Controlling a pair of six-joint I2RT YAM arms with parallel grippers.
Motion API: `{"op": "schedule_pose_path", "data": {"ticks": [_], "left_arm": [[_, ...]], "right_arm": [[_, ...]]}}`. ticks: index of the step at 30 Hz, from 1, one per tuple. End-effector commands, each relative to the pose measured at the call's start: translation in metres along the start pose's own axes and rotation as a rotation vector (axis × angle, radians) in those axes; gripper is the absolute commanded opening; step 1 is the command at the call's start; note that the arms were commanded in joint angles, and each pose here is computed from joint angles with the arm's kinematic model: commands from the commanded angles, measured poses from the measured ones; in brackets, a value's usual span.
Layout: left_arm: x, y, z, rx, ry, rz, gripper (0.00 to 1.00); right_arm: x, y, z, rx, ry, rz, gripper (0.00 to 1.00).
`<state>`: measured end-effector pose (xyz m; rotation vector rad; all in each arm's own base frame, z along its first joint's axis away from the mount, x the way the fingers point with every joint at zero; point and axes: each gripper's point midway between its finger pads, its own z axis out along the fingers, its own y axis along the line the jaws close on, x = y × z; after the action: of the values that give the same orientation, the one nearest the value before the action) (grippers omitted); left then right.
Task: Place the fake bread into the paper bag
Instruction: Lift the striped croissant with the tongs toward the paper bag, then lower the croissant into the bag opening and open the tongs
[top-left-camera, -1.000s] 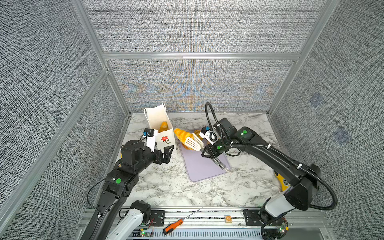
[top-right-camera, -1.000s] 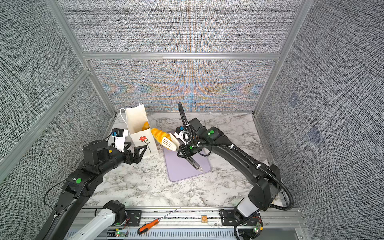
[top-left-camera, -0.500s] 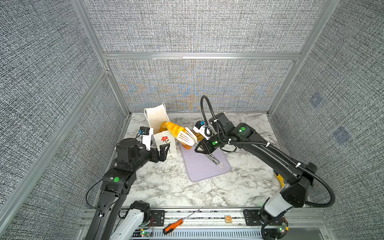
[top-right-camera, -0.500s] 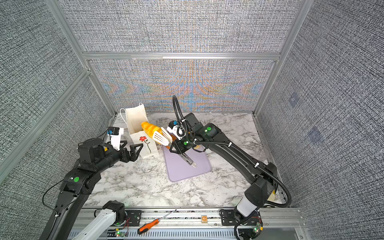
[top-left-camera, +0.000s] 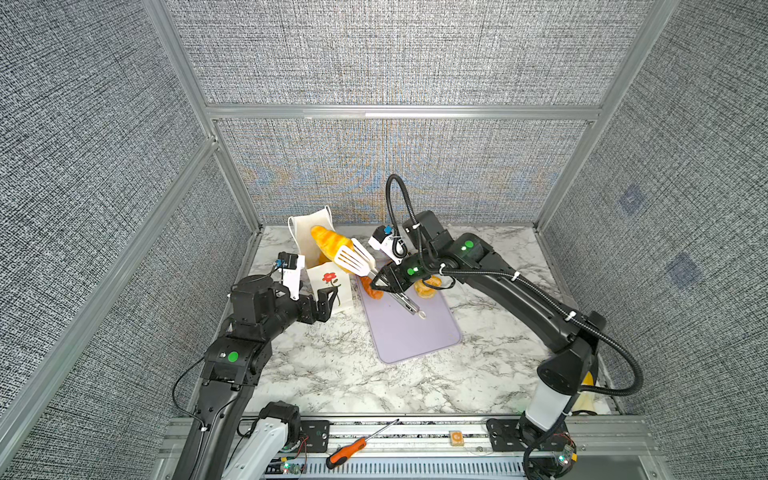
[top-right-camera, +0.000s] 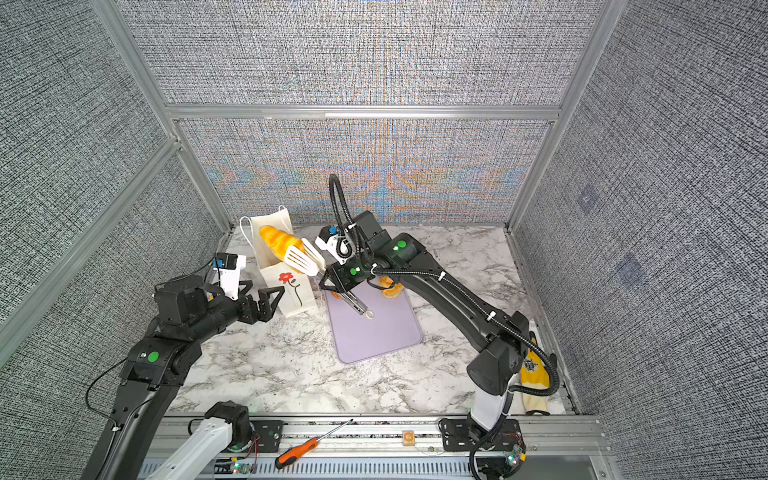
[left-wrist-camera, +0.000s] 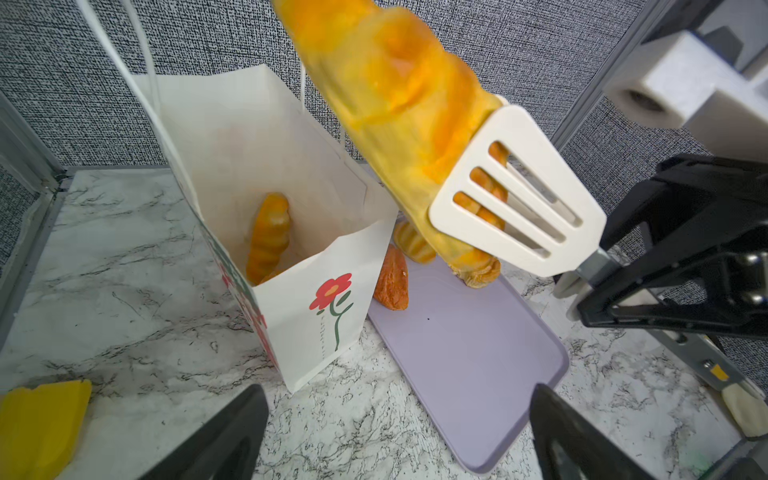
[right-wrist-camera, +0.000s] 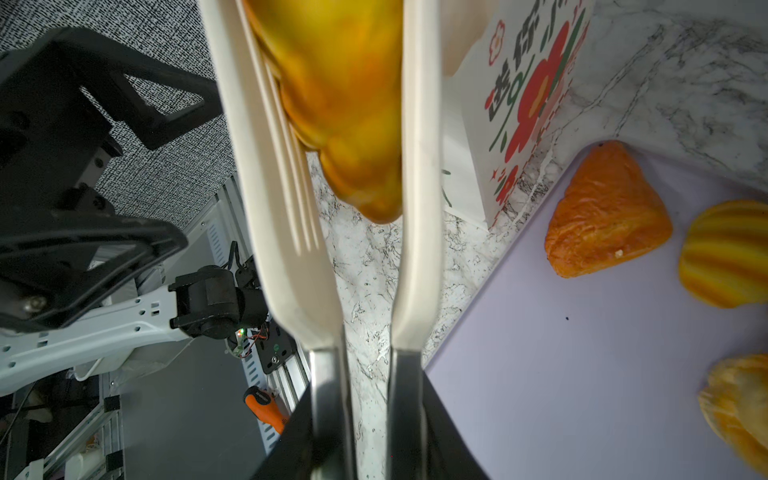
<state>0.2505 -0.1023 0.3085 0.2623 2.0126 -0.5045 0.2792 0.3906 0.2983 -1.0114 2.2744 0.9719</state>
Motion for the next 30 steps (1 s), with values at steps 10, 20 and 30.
{"op": "schedule_pose_path", "data": {"ticks": [10, 20, 30], "left_arm": [[-0.006, 0.004, 0.000, -0.015, -0.024, 0.003, 1.00], [-0.004, 0.005, 0.000, -0.018, -0.021, 0.006, 0.99], [0.001, 0.008, 0.002, -0.030, -0.008, 0.003, 0.99]], "right_arm": [[-0.044, 0.011, 0.011, -0.074, -0.101, -0.025, 0.31], [-0.062, 0.007, 0.032, -0.084, -0.124, -0.013, 0.31], [-0.068, -0.005, 0.046, -0.046, -0.130, 0.008, 0.31]]}}
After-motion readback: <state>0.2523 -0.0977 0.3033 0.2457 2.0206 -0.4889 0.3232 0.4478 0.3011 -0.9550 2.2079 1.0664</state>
